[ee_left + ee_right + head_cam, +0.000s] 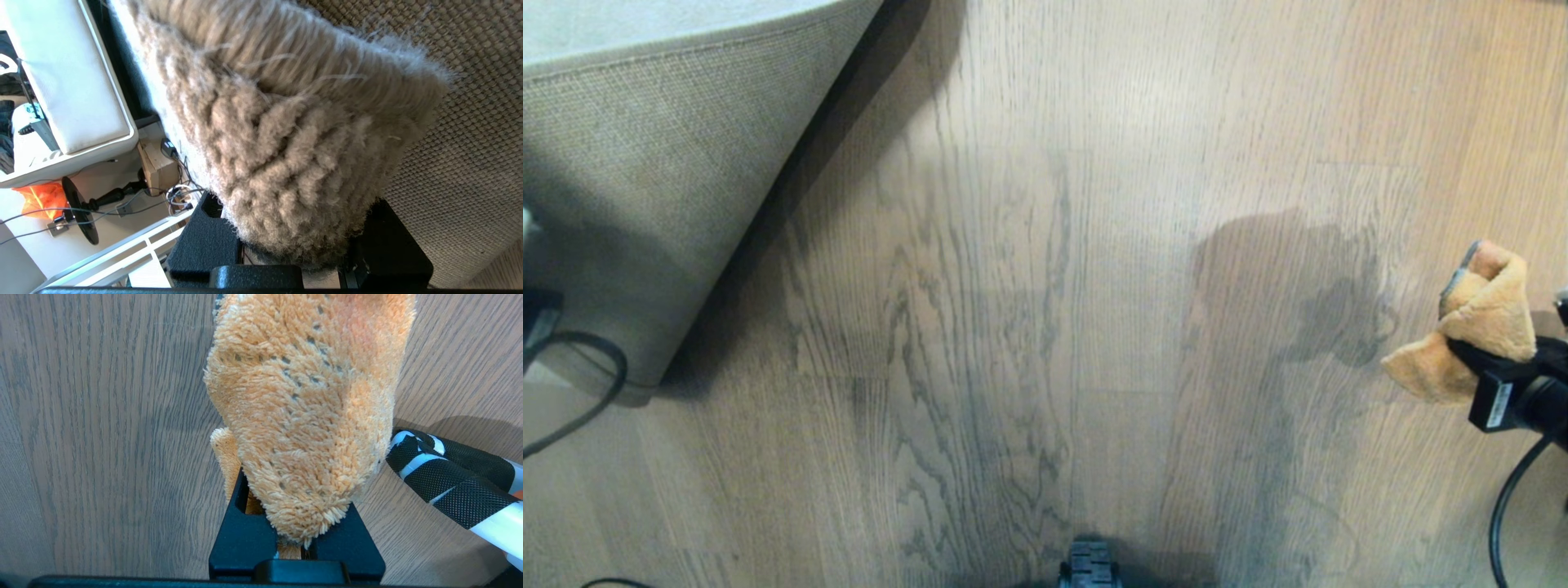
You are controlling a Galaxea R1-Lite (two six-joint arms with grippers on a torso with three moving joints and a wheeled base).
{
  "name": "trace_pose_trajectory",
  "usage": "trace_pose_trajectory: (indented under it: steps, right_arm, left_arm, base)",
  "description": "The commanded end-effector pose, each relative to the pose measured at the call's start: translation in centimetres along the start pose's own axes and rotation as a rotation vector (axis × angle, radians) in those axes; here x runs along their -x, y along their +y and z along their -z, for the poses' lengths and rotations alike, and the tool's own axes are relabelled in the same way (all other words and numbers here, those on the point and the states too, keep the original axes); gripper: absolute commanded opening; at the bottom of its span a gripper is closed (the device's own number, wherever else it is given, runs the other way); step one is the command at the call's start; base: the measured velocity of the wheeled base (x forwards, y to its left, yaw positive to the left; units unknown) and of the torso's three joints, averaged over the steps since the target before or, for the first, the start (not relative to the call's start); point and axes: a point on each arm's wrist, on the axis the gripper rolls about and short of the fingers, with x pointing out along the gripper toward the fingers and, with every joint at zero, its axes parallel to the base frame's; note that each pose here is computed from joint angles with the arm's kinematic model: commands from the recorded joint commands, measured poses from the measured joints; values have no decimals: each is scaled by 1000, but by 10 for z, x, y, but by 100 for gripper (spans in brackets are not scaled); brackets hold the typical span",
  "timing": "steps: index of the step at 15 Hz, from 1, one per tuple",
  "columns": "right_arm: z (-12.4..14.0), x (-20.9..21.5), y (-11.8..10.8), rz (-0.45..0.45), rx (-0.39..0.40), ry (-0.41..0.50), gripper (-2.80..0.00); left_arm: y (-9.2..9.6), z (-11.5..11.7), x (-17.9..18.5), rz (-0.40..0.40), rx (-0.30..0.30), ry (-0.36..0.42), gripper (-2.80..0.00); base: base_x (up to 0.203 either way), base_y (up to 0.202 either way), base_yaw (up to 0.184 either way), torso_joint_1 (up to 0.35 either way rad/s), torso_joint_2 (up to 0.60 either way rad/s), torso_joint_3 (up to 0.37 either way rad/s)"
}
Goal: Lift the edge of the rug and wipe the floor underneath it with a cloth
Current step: Pick up the rag, then wipe the floor under the carpet with a rag
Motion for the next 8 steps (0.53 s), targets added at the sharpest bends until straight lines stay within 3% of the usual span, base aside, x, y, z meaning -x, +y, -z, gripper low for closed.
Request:
trace_pose_trajectory:
  steps: [1, 8]
  right_arm:
    - [-1, 0, 0, 1, 3, -5, -280]
    - [0, 0, 0, 1, 3, -5, -280]
  left_arm:
    - [2, -2, 1, -18, 4, -17, -280]
    - [3, -2, 1, -34, 10, -17, -280]
  base:
    - [0, 0, 0, 0, 0, 0]
    - [0, 0, 0, 0, 0, 0]
